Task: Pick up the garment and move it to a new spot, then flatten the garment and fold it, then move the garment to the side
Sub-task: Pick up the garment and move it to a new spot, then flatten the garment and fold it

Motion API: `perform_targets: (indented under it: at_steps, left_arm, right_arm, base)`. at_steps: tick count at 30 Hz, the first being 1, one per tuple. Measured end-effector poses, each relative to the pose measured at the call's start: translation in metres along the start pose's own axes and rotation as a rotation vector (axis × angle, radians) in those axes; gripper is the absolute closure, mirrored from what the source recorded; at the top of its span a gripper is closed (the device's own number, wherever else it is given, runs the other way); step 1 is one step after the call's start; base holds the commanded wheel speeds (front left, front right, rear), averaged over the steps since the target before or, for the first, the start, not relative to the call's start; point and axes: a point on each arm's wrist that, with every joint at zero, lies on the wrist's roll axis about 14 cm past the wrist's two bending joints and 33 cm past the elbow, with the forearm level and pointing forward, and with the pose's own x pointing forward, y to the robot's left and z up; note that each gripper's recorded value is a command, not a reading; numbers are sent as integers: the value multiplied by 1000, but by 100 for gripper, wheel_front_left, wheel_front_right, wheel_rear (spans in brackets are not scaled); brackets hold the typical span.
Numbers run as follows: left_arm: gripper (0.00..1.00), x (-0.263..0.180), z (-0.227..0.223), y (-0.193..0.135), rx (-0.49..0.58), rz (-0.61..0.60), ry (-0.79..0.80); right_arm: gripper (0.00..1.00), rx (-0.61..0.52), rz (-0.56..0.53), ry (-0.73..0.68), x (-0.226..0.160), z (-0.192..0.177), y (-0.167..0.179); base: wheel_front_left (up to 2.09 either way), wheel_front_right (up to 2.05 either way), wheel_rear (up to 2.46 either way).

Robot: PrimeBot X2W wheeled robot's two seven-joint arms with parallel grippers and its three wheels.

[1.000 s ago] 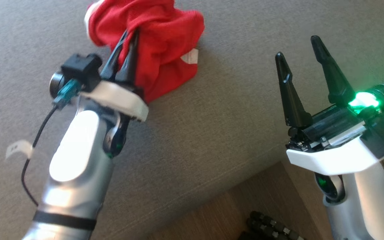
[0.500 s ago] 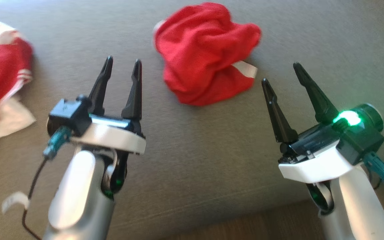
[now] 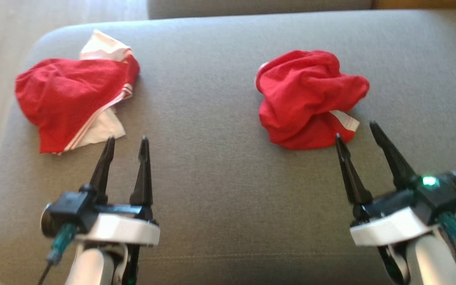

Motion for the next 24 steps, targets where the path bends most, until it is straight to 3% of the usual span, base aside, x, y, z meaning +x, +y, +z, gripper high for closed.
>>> perform_targets:
  at_steps: [10,24]
  left_arm:
    - [0,-50,-1,21,31,107,28]
    - [0,-45,-5,18,30,105,39]
  right_arm:
    - [0,-3,-27,28,-25,-2,-4]
    - [0,4,-71,71,-37,-14,-16]
  base:
    - [0,0,0]
    - [0,0,0]
